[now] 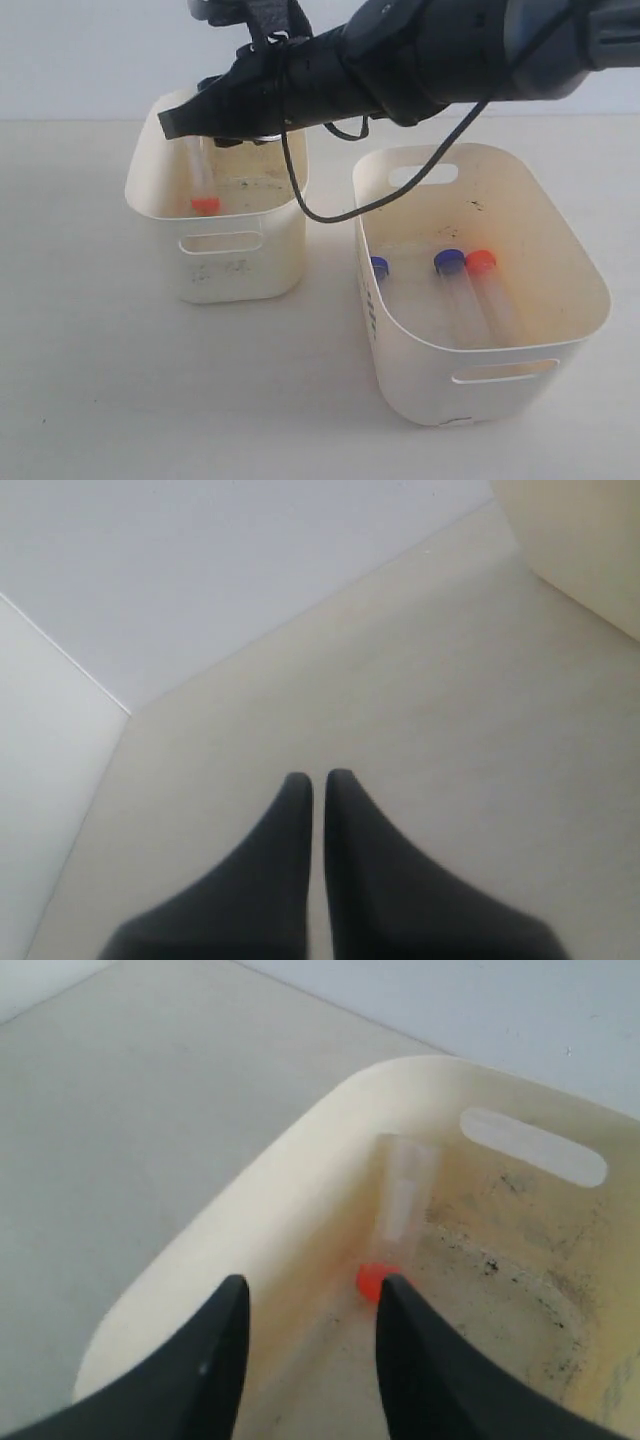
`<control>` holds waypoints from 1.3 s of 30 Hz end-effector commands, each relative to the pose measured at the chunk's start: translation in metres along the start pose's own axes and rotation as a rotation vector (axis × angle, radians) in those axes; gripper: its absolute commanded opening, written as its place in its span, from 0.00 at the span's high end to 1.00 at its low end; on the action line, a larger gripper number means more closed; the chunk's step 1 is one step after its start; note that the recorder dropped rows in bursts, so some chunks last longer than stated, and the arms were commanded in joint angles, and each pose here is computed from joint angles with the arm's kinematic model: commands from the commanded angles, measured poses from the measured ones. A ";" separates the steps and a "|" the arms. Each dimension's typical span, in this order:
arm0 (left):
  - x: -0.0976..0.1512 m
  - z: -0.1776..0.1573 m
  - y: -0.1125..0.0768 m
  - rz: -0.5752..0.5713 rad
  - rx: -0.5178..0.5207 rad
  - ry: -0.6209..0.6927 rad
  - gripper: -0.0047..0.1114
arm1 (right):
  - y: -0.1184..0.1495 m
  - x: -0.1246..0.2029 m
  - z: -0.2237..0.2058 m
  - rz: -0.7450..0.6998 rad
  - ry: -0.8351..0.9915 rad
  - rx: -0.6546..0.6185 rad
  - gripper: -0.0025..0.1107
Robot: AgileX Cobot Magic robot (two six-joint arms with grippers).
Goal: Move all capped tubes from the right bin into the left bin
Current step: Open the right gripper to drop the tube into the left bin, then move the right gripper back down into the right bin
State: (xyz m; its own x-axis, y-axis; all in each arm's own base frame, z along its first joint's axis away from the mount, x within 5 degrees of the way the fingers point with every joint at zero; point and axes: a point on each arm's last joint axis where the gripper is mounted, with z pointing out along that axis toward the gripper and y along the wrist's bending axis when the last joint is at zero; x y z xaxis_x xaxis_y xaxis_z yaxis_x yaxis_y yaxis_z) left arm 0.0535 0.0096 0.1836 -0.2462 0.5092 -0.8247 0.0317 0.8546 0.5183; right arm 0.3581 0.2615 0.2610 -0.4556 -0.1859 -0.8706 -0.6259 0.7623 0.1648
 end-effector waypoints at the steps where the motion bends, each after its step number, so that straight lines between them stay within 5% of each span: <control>1: -0.001 0.000 0.001 -0.004 0.001 -0.006 0.92 | -0.004 -0.033 -0.042 0.102 -0.064 -0.048 0.65; 8: -0.001 0.000 0.001 -0.004 0.001 -0.006 0.92 | -0.037 -0.053 -0.104 0.095 -0.011 -0.006 0.79; 17: -0.001 0.000 0.001 -0.004 0.001 -0.006 0.92 | -0.071 -0.014 -0.143 0.072 0.532 0.448 0.79; 26: -0.001 0.000 0.001 -0.004 0.001 -0.006 0.92 | -0.059 -0.020 -0.153 0.289 0.606 0.418 0.79; 39: -0.001 0.000 0.001 -0.004 0.001 -0.006 0.92 | -0.069 0.018 -0.106 0.505 0.744 0.453 0.79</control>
State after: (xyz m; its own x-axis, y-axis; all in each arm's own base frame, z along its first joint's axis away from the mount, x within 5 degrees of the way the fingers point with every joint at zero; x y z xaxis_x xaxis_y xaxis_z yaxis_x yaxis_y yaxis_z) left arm 0.0535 0.0096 0.1836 -0.2462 0.5092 -0.8247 0.0317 0.8546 0.5183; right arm 0.3260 0.1393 0.2901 -0.9723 -0.0195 -0.2329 -0.0456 0.9932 0.1074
